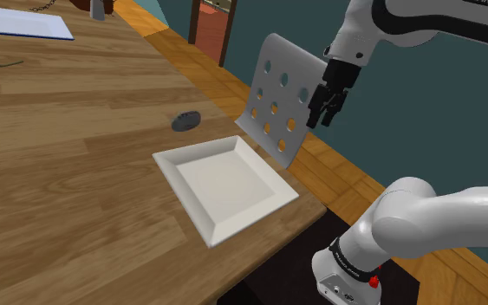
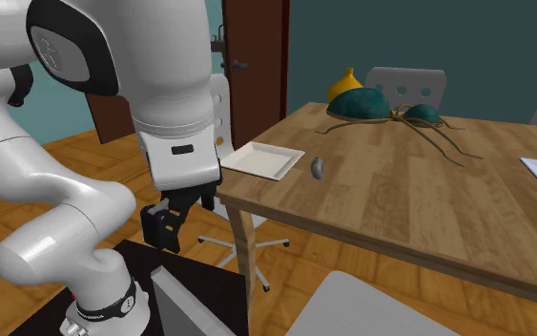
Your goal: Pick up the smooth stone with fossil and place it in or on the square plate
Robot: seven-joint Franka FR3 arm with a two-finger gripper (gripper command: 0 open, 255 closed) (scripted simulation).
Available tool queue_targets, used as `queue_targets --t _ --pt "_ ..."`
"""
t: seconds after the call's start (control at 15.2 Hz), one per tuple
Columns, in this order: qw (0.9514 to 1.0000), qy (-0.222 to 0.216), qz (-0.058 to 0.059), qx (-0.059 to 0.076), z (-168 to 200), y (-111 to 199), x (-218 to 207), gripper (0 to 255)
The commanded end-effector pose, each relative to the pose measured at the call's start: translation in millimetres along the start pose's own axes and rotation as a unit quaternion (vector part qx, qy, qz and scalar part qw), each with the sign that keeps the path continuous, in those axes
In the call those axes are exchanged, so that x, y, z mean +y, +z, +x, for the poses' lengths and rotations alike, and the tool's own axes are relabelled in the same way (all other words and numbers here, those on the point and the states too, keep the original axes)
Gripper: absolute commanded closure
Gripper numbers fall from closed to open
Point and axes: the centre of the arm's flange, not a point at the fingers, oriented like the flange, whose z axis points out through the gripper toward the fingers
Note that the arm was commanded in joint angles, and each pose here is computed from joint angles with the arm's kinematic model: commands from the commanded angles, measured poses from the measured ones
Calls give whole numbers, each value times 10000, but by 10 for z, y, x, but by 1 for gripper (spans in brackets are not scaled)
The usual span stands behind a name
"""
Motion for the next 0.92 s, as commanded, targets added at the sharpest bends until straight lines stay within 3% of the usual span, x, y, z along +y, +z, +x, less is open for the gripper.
queue_targets --t 0.0,0.86 --pt "10000 0 0 0 0 0 0 0" --pt "9984 -311 -450 153 699 -47 -1679 0"
